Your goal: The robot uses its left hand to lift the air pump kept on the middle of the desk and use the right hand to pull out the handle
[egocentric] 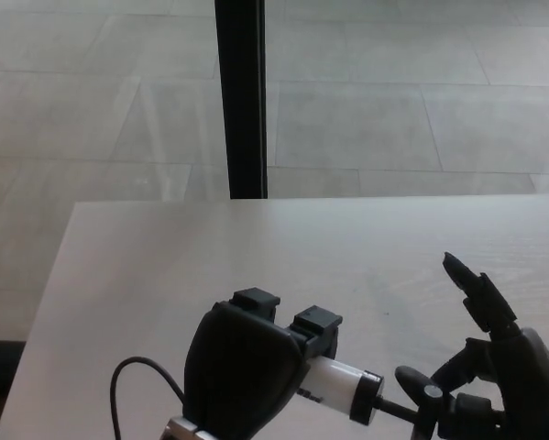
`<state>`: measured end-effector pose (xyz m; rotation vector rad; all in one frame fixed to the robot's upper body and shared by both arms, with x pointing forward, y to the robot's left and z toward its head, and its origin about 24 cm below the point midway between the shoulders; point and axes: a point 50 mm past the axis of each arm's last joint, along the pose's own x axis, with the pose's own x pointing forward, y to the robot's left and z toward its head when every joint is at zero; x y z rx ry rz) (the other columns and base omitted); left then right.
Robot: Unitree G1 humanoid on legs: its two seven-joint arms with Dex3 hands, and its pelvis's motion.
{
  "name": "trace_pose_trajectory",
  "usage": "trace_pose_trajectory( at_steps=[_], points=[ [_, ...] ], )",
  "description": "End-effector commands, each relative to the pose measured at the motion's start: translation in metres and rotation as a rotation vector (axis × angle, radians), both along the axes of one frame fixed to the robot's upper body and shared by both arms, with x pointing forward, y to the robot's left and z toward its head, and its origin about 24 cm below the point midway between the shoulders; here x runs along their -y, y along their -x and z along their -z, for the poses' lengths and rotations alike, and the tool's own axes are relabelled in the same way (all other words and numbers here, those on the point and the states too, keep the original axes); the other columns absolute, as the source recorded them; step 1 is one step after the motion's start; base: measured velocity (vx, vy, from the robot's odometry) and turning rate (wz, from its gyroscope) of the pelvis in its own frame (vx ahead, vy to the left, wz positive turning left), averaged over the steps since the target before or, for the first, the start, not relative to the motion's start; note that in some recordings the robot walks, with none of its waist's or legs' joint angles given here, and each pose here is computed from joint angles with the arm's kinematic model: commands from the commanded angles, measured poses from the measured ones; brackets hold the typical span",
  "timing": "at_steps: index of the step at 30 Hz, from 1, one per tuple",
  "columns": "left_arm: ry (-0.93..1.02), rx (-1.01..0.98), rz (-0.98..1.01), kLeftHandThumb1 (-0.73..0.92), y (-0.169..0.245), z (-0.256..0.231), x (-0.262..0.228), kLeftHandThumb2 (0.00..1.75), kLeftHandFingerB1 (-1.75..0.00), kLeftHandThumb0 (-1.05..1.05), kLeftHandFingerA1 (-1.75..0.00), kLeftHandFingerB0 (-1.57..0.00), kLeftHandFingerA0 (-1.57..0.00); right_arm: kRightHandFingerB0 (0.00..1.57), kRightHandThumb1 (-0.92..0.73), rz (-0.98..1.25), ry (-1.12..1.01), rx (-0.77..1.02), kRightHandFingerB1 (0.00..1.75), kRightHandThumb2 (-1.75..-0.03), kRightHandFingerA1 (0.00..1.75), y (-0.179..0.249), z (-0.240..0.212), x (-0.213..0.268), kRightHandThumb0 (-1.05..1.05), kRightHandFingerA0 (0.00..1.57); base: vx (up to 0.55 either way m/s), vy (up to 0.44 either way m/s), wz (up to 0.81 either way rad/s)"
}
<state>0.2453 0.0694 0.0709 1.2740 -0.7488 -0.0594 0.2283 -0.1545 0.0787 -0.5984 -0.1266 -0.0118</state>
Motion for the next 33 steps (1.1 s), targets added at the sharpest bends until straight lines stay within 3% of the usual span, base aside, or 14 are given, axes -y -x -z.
trace_pose_trajectory(
  at_steps=[1,2,3,4,6,7,8,9,10,11,12,24,25,33],
  points=[
    [-0.010,0.017,-0.021,0.41,-0.007,-0.004,-0.009,1.30,-1.63,-0.04,-1.75,-0.70,-0.87,0.25,-0.72,0.026,0.045,-0.021,0.29,-0.62,1.21,0.002,0.000,0.006,-0.42,0.94,0.00,0.000,0.00],
    [-0.029,0.032,-0.033,0.40,-0.009,-0.006,-0.012,1.29,-1.62,-0.05,-1.75,-0.70,-0.87,0.22,-0.61,0.026,0.034,-0.017,0.44,-0.87,1.21,0.002,0.000,0.007,-0.48,1.00,0.00,0.000,0.00],
    [-0.039,0.046,-0.034,0.41,-0.011,-0.008,-0.014,1.28,-1.58,-0.06,-1.75,-0.70,-0.86,0.29,-0.73,0.028,0.028,-0.017,0.32,-0.65,1.41,0.002,0.000,0.008,-0.42,0.95,0.00,0.000,0.00],
    [-0.039,0.043,-0.036,0.44,-0.013,-0.011,-0.017,1.26,-1.58,-0.06,-1.75,-0.70,-0.84,0.28,-0.58,0.034,0.022,-0.015,0.49,-0.94,1.27,0.001,-0.001,0.008,-0.52,1.05,0.00,0.000,0.00],
    [-0.034,0.032,-0.038,0.44,-0.015,-0.013,-0.019,1.26,-1.58,-0.06,-1.75,-0.70,-0.84,0.28,-0.58,0.040,0.016,-0.012,0.49,-0.94,1.27,0.001,-0.002,0.009,-0.52,1.05,0.00,0.000,0.00],
    [-0.031,0.016,-0.045,0.45,-0.018,-0.017,-0.024,1.25,-1.57,-0.05,-1.75,-0.72,-0.86,0.36,-0.61,0.055,-0.001,-0.007,0.54,-0.98,1.28,0.000,-0.003,0.009,-0.50,1.10,0.00,0.000,0.00],
    [-0.037,0.029,-0.049,0.44,-0.021,-0.017,-0.029,1.24,-1.27,-0.13,-1.46,-0.98,-1.20,0.46,-0.78,0.060,0.002,-0.014,0.39,-0.67,1.46,-0.001,-0.004,0.009,-0.42,0.95,0.00,0.000,0.00],
    [-0.048,0.055,-0.052,0.43,-0.022,-0.018,-0.031,1.23,-1.26,-0.12,-1.45,-1.00,-1.20,0.42,-0.63,0.064,-0.002,-0.014,0.58,-1.03,1.26,-0.001,-0.005,0.009,-0.42,1.14,0.00,0.000,0.00],
    [-0.054,0.045,-0.056,0.44,-0.021,-0.018,-0.034,1.23,-1.27,-0.14,-1.46,-0.98,-1.19,0.50,-0.78,0.066,-0.008,-0.012,0.41,-0.66,1.45,0.000,-0.005,0.009,-0.41,0.94,0.00,0.000,0.00],
    [-0.064,0.045,-0.061,0.44,-0.021,-0.017,-0.036,1.21,-1.26,-0.13,-1.44,-0.97,-1.17,0.51,-0.78,0.070,-0.018,-0.015,0.41,-0.66,1.46,0.000,-0.005,0.009,-0.41,0.94,0.00,0.000,0.00],
    [-0.082,0.038,-0.066,0.42,-0.021,-0.016,-0.037,1.26,-1.55,-0.08,-1.75,-0.73,-0.84,0.53,-0.79,0.076,-0.017,-0.013,0.42,-0.66,1.47,0.000,-0.005,0.011,-0.42,0.94,0.00,0.000,0.00],
    [-0.074,0.010,-0.070,0.44,-0.016,-0.005,-0.041,1.21,-1.54,-0.07,-1.75,-0.73,-0.83,0.52,-0.74,0.044,-0.015,-0.024,0.41,-0.65,1.47,0.001,-0.013,0.010,-0.49,0.93,0.00,0.000,0.00],
    [-0.076,0.020,-0.070,0.43,-0.017,-0.006,-0.039,1.24,-1.56,-0.07,-1.75,-0.72,-0.85,0.44,-0.69,0.022,-0.004,-0.029,0.36,-0.62,1.32,0.001,-0.012,0.008,-0.54,0.97,0.00,0.000,0.00],
    [-0.032,0.005,-0.073,0.43,-0.023,-0.012,-0.029,1.36,-1.50,-0.09,-1.75,-0.77,-0.87,0.34,-0.62,-0.102,0.066,-0.125,0.32,-0.59,1.20,0.007,-0.008,-0.008,-0.54,0.98,0.00,0.000,0.00]
  ],
)
